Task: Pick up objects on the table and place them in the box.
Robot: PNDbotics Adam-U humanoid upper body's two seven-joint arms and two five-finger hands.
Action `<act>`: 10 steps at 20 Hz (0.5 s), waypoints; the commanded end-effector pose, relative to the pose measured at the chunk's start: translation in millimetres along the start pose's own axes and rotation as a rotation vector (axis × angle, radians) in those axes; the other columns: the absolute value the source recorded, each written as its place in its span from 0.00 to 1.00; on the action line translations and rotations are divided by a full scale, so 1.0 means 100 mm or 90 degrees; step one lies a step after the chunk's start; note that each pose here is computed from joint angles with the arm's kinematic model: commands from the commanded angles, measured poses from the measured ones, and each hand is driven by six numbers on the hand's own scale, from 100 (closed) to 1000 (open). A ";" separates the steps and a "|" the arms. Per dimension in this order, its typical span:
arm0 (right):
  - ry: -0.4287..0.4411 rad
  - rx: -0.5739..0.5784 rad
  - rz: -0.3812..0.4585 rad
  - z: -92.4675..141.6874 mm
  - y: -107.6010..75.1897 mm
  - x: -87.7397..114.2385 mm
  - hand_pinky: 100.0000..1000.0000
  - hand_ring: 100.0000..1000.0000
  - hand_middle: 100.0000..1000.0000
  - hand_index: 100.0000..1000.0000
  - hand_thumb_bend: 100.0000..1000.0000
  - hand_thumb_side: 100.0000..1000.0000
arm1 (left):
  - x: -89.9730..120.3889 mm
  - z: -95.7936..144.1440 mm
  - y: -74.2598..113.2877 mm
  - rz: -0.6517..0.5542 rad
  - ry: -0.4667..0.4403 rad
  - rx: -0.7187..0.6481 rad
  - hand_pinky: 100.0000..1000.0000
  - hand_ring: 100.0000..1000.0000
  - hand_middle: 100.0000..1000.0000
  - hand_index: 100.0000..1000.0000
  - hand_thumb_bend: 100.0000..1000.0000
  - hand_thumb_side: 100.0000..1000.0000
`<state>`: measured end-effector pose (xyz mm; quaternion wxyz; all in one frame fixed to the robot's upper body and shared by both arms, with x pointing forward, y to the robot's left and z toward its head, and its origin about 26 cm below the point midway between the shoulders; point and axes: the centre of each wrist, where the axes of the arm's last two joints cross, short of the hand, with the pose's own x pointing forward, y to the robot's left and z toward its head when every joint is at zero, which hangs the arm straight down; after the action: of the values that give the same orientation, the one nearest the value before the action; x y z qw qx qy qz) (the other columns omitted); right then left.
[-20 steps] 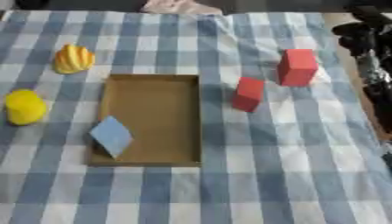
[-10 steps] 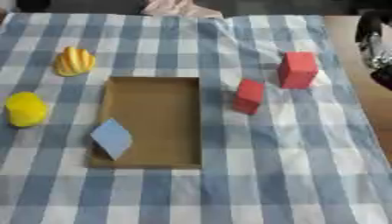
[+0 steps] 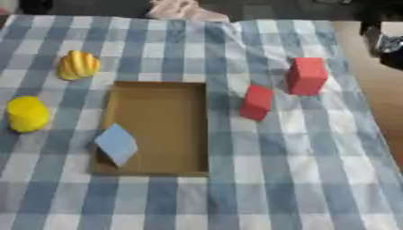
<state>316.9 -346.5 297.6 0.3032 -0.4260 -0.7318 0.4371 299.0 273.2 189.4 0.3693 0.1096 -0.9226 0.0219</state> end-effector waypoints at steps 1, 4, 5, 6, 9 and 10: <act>0.007 0.044 0.076 -0.05 -0.09 -0.13 0.80 0.88 0.81 0.88 0.00 0.35 | 0.08 -0.05 0.02 -0.009 -0.023 -0.015 0.80 0.76 0.66 0.81 0.04 0.79; 0.014 0.086 0.112 -0.08 -0.04 -0.24 0.79 0.89 0.82 0.89 0.00 0.37 | 0.08 -0.06 0.02 -0.011 -0.023 -0.021 0.80 0.76 0.66 0.81 0.04 0.79; 0.017 0.099 0.121 -0.08 -0.02 -0.28 0.79 0.89 0.83 0.89 0.00 0.39 | 0.08 -0.06 0.02 -0.011 -0.023 -0.021 0.80 0.76 0.66 0.81 0.04 0.79; 0.020 0.112 0.129 -0.08 0.00 -0.31 0.79 0.89 0.83 0.89 0.00 0.40 | 0.08 -0.06 0.02 -0.011 -0.022 -0.021 0.80 0.76 0.66 0.81 0.04 0.79; 0.028 0.157 0.151 -0.06 0.07 -0.41 0.79 0.89 0.84 0.89 0.00 0.45 | 0.08 -0.06 0.02 -0.010 -0.023 -0.022 0.80 0.76 0.66 0.81 0.04 0.79; 0.030 0.170 0.157 -0.05 0.10 -0.43 0.79 0.89 0.84 0.89 0.00 0.46 | 0.08 -0.06 0.02 -0.010 -0.023 -0.022 0.80 0.76 0.66 0.81 0.04 0.79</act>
<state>346.2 -371.5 274.6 0.3281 -0.4567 -0.6235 0.5432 299.0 272.9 189.9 0.3707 0.1081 -0.9223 0.0119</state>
